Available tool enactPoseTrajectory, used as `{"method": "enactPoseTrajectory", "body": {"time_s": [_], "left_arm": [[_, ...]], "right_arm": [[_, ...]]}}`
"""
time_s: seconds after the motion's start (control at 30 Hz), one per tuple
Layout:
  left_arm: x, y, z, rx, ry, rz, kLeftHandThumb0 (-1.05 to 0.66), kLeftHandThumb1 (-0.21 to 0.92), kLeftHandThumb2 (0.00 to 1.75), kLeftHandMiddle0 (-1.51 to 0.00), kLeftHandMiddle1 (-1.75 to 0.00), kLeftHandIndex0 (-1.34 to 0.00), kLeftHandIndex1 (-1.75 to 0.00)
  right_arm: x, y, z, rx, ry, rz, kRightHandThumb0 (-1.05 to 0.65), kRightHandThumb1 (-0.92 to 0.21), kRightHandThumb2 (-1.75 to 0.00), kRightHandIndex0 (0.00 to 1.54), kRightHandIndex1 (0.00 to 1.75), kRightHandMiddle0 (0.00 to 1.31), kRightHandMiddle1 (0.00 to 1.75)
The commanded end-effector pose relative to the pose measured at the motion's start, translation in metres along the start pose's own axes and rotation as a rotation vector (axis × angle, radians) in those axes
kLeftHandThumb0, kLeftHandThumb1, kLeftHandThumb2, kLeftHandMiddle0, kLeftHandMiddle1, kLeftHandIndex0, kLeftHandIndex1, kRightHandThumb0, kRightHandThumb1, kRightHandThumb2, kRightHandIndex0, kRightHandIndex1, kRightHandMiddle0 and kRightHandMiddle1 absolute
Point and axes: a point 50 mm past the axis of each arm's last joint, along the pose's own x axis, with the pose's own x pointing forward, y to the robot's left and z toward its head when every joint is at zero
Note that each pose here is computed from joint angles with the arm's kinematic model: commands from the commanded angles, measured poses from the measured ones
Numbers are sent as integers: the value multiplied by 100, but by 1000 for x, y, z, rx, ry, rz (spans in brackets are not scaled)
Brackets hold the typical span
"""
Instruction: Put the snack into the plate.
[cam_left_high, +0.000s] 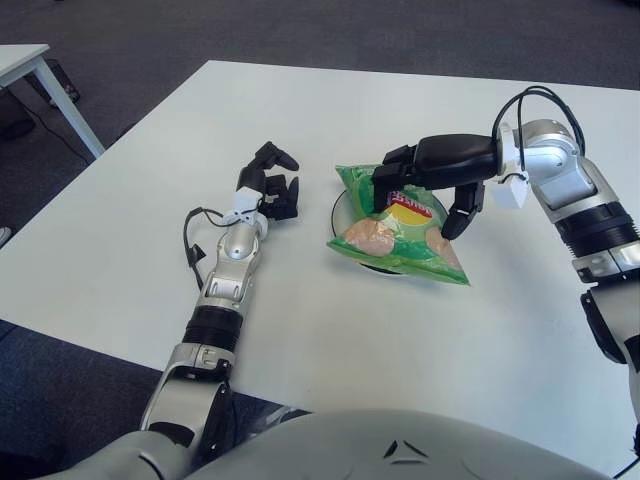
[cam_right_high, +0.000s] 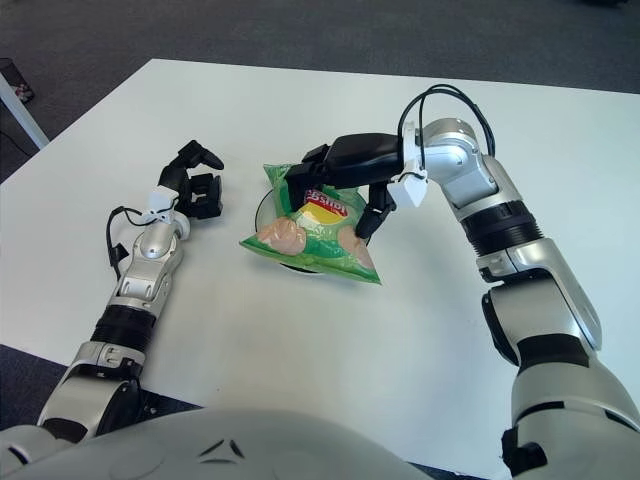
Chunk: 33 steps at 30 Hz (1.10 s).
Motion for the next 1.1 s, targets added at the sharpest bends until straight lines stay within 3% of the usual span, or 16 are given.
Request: {"method": "enactPoseTrajectory", "body": {"time_s": [0.0,0.07,0.27,0.6,0.73,0.87,1.0,1.07], "left_arm": [[-40,-16,-46,-45,213,11,-46,39,123,-121,-175,-56,-175],[-40,-17,-46,-39,212,12,-46,37,124,-122,-175,-56,-175],[-41,-17,-45,-27,201,15,-48,33,130,-123,-175,-60,-175],[-41,-17,-45,-24,198,12,-49,29,134,-124,-175,-63,-175],[-40,-17,-46,-26,195,7,-48,32,131,-123,-175,-61,-175],[-40,-17,-46,-20,192,3,-47,34,129,-123,-175,-59,-175],[-40,-16,-47,-9,191,-4,-47,34,128,-123,-175,-59,-175],[-40,-16,-48,-8,190,-6,-47,34,128,-123,-175,-59,-175]], "right_arm": [[0,3,-1,-53,-15,50,-69,-43,-81,0,18,0,50],[-2,4,-2,-56,-21,39,-74,-47,-73,0,7,0,35],[-2,8,-5,-30,-31,-6,-84,-57,-58,0,1,0,9],[-9,7,-11,65,-25,-86,-99,-75,-33,0,0,0,0],[-31,-8,-17,90,8,-93,-102,-81,-22,0,0,0,0],[-41,-20,-20,123,22,-80,-103,-84,-19,0,0,0,0],[-60,-48,-20,141,34,-98,-104,-85,-17,0,0,0,0],[-67,-51,-22,155,51,-100,-104,-84,-17,0,0,0,0]]}}
